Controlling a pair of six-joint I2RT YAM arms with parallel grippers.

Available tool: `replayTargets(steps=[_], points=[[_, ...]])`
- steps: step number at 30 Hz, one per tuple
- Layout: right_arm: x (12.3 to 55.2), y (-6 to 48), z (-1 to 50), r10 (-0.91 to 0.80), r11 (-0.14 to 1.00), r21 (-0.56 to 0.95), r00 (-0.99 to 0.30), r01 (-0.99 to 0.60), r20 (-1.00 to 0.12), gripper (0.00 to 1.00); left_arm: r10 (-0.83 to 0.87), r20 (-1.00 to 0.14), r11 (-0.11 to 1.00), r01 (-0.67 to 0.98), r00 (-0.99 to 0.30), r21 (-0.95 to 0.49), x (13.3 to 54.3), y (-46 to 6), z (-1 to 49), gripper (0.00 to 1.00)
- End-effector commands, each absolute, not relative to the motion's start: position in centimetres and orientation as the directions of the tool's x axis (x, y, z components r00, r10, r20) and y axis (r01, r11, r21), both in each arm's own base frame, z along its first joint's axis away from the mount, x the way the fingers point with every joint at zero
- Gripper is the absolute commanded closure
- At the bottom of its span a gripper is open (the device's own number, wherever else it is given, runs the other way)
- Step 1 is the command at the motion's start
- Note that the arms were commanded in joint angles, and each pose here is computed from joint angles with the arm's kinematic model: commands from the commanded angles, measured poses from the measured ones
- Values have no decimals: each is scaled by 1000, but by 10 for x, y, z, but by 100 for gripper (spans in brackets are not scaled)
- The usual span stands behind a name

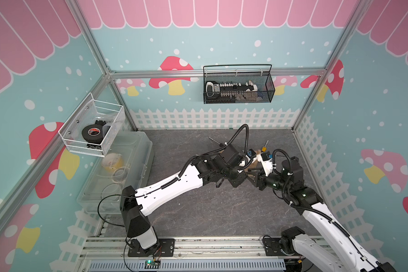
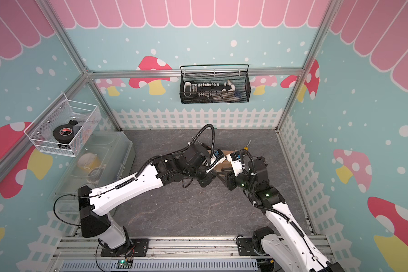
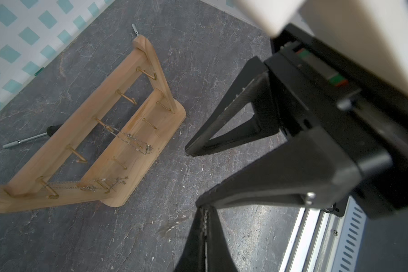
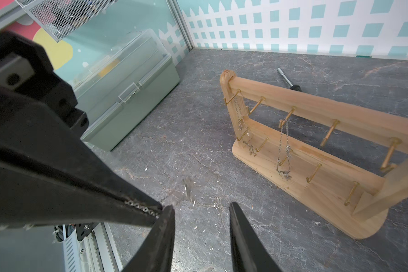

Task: Hang the necklace on the jewelry display stand
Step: Pick up the necklace from the center of the board.

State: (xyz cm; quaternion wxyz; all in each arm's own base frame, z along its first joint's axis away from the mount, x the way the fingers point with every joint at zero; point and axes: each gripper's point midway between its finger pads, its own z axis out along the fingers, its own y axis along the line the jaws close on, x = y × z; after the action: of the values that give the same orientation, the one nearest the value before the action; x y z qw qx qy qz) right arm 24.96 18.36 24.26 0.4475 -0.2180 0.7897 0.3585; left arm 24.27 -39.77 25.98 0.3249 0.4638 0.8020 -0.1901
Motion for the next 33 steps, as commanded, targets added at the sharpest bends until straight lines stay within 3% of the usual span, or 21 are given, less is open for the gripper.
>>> replayTargets(steps=[1,19,33], points=[[248,191,254,-1,602,369,-462,-708,-887,60,624,-711,495,868,-325,39,242,-390,277,100],[235,202,259,-15,531,370,-445,-763,-896,59,595,-738,552,830,-319,86,255,-385,296,100],[252,203,260,23,561,366,-429,-742,-903,63,577,-753,544,837,-317,64,250,-384,307,100]])
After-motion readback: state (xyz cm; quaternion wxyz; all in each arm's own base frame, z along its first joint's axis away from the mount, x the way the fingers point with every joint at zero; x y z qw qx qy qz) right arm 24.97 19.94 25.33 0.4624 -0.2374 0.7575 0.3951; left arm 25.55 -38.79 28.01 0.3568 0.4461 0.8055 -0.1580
